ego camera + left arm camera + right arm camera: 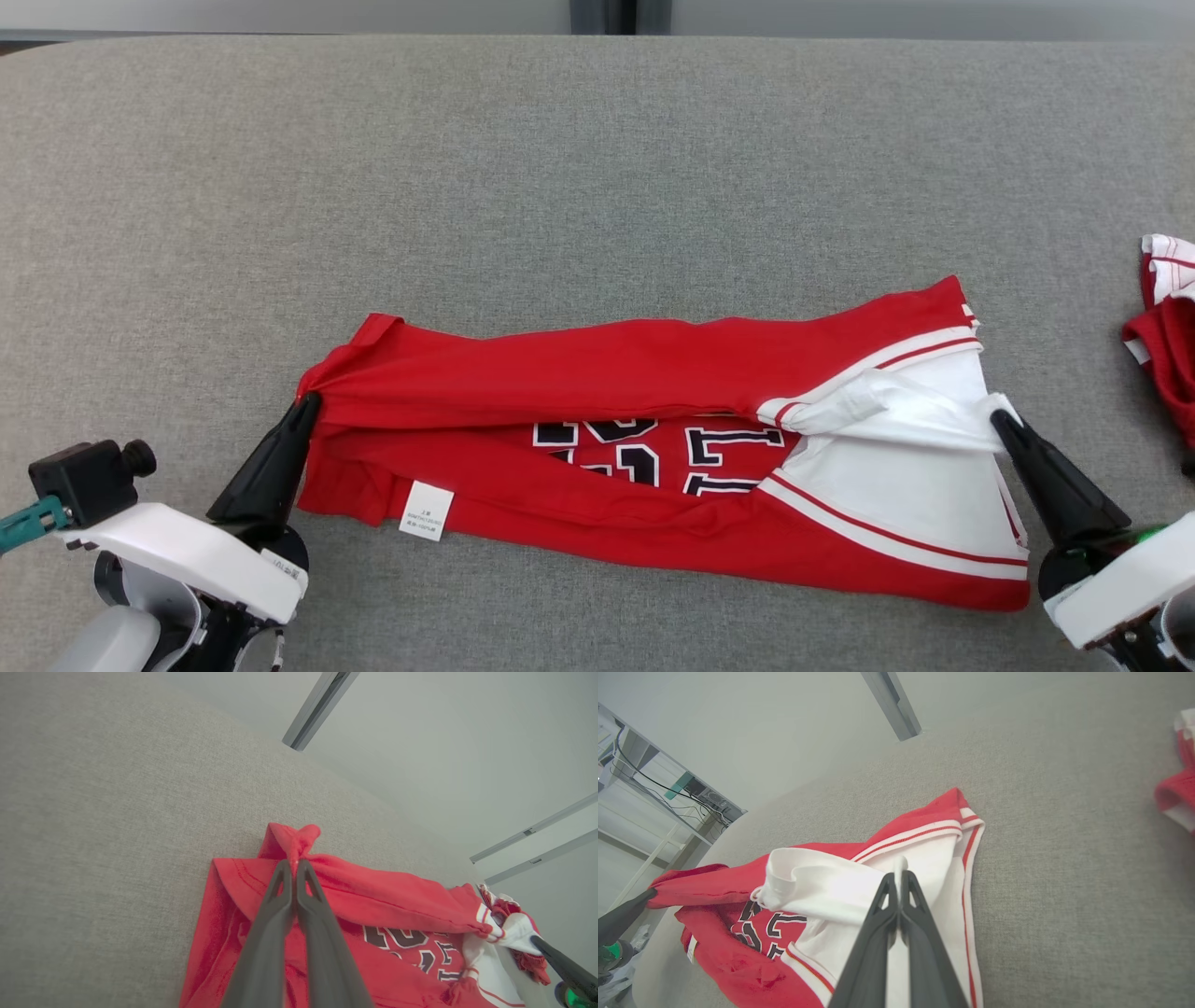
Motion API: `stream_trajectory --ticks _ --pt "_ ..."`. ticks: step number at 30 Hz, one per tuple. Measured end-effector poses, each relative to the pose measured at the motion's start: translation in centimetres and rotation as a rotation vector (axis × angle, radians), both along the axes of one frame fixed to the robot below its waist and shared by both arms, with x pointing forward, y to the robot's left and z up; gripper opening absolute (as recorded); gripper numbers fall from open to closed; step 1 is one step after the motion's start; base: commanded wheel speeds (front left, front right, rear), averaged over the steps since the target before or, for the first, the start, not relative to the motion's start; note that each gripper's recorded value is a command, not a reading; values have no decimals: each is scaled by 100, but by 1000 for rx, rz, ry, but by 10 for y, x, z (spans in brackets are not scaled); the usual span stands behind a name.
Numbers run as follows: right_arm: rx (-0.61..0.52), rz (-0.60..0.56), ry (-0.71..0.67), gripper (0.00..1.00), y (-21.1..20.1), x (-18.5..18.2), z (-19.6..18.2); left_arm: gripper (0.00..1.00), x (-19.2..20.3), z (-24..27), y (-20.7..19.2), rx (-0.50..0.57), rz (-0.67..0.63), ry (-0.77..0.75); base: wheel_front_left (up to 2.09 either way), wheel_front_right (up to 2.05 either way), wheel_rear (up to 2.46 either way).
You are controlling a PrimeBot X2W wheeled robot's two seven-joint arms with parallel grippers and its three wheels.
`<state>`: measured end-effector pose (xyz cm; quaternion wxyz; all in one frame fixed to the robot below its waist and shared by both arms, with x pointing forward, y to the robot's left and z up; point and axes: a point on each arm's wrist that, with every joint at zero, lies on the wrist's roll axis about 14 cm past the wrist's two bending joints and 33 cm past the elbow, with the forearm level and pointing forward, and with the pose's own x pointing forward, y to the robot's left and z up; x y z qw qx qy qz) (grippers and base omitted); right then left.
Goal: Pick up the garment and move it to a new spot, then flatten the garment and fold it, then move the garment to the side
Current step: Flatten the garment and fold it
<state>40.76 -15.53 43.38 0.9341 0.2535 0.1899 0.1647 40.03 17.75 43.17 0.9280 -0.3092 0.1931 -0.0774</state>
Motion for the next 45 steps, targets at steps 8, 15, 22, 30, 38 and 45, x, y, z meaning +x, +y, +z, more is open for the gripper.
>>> stream_trajectory --ticks 8,15,22,30,38,45 --pt "19 -42 80 100 4 -19 -20 100 -11 -17 -6 -23 3 77 0 0 0" --pt "17 -200 -106 100 -21 -5 13 100 2 -2 10 57 108 -41 0 0 0" --pt "-54 -374 -374 100 -53 10 71 100 29 51 13 238 160 -262 0 0 0" --pt "-245 -340 -504 100 -33 14 104 100 39 129 9 417 245 -558 0 0 0" --pt "-300 -298 -491 100 -17 6 96 100 21 112 12 504 221 -541 0 0 0" --pt "-334 -290 -450 100 -18 -6 85 100 6 98 12 528 177 -515 0 0 0"
